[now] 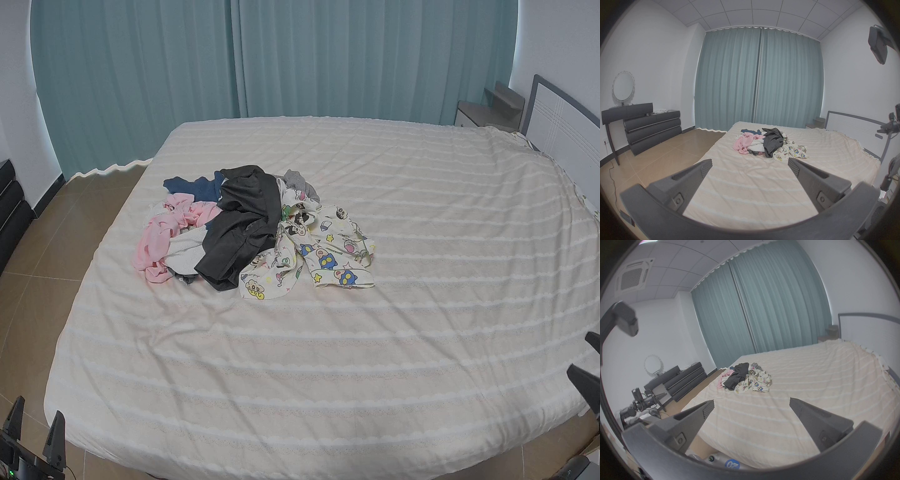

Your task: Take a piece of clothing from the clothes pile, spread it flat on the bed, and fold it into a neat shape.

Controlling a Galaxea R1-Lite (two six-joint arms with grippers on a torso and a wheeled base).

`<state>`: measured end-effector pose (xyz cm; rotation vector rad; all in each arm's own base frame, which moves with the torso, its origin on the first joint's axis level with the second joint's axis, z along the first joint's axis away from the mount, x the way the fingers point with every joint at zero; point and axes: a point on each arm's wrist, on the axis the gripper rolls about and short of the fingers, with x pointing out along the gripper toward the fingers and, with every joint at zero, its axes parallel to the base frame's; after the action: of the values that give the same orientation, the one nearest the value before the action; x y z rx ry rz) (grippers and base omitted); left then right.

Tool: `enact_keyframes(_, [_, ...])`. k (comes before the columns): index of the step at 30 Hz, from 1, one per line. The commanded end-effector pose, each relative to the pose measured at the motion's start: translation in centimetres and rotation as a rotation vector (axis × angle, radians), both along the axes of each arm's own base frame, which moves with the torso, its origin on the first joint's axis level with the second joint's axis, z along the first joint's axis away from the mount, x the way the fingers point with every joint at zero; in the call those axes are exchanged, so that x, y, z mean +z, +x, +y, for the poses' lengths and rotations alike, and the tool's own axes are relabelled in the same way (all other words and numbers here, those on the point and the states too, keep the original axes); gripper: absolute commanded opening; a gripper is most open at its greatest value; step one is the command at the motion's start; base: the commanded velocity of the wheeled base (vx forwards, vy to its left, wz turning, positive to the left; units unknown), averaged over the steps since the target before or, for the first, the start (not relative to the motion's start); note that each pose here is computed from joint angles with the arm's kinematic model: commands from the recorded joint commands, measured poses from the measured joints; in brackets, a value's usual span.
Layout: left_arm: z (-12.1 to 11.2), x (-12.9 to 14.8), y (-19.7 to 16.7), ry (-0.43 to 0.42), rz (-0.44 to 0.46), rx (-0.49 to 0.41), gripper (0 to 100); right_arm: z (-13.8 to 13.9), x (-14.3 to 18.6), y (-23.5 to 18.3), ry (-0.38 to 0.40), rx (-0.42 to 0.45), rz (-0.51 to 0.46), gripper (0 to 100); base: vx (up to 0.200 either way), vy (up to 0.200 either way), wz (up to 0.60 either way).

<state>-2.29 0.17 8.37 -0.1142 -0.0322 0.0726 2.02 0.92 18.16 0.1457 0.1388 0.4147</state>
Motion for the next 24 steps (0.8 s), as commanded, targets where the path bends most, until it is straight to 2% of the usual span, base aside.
enact_keyframes(1, [0.0,-0.4,0.0,0.001,-0.004,-0.001,100,3.7,1.7,12.8,0.089,0.13,0.335,100,0.0,0.0,0.0])
enact_keyframes(7, [0.0,-0.4,0.0,0.027,-0.001,-0.001,100,6.9,-1.4,23.5,0.178,0.102,0.44,100,0.0,0.0,0.0])
enact_keyframes(9, [0.0,-0.4,0.0,0.027,-0.001,-0.001,100,7.4,-2.3,24.9,0.184,0.099,0.463,100,0.0,0.0,0.0])
enact_keyframes(12, [0.0,-0.4,0.0,0.027,-0.001,-0.001,100,8.9,-4.8,29.8,0.259,0.066,0.547,100,0.0,0.0,0.0])
enact_keyframes(14, [0.0,-0.4,0.0,0.027,-0.001,-0.001,100,9.3,-5.3,31.1,0.293,0.054,0.567,100,0.0,0.0,0.0])
enact_keyframes(15, [0.0,-0.4,0.0,0.029,-0.001,-0.003,100,9.8,-5.9,32.6,0.34,0.038,0.593,100,0.0,0.0,0.0])
enact_keyframes(18, [0.0,-0.4,0.0,0.029,0.0,-0.001,100,10.4,-6.8,34.8,0.389,0.022,0.613,100,0.0,0.0,0.0])
enact_keyframes(24, [0.0,-0.4,0.0,0.027,-0.001,-0.001,100,11.2,-9.2,37.9,0.385,-0.017,0.617,100,0.0,0.0,0.0])
